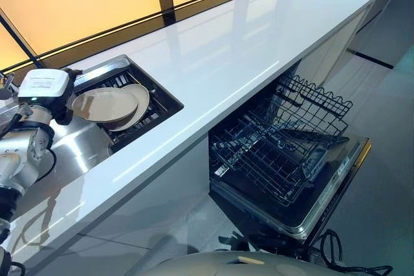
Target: Pick up plates and place into dishwasher.
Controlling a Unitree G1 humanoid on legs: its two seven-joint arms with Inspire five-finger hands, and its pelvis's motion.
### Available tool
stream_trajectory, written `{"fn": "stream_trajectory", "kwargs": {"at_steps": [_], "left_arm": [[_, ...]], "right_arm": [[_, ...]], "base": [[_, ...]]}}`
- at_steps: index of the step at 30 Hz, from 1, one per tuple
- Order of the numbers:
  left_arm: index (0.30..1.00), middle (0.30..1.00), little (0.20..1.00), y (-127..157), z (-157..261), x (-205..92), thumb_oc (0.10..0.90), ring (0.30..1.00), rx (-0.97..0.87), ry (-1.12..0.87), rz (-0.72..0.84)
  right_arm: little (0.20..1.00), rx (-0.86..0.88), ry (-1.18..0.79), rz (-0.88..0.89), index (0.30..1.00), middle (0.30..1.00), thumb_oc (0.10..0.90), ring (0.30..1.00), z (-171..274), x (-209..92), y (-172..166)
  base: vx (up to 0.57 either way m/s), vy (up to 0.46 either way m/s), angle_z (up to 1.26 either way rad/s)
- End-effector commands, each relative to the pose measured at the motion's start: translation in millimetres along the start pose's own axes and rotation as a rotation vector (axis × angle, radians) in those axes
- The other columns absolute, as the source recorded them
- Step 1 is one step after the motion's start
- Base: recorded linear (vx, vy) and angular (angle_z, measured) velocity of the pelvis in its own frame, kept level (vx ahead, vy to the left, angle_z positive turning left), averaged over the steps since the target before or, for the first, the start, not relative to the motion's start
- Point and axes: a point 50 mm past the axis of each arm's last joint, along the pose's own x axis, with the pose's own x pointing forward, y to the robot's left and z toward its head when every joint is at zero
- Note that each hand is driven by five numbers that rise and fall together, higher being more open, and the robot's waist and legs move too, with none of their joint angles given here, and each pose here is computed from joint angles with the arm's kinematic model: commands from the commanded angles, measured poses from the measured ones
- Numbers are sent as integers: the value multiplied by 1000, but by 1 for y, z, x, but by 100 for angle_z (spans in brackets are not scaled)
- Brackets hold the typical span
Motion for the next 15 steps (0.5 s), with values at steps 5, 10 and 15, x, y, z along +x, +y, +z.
{"fn": "stream_trajectory", "kwargs": {"at_steps": [5,10,15], "left_arm": [[900,900,900,66,-39,5,800,900,124,144,170],[900,900,900,63,-26,9,800,900,127,88,151],[900,900,900,63,-14,11,800,900,106,41,183]], "right_arm": [[900,22,116,-34,900,900,800,900,-22,-6,-14],[900,22,108,-38,900,900,800,900,-19,-6,-14],[900,21,110,-43,900,900,800,900,-20,-6,-16]], "base": [[0,0,0],[-7,5,2],[0,5,1]]}}
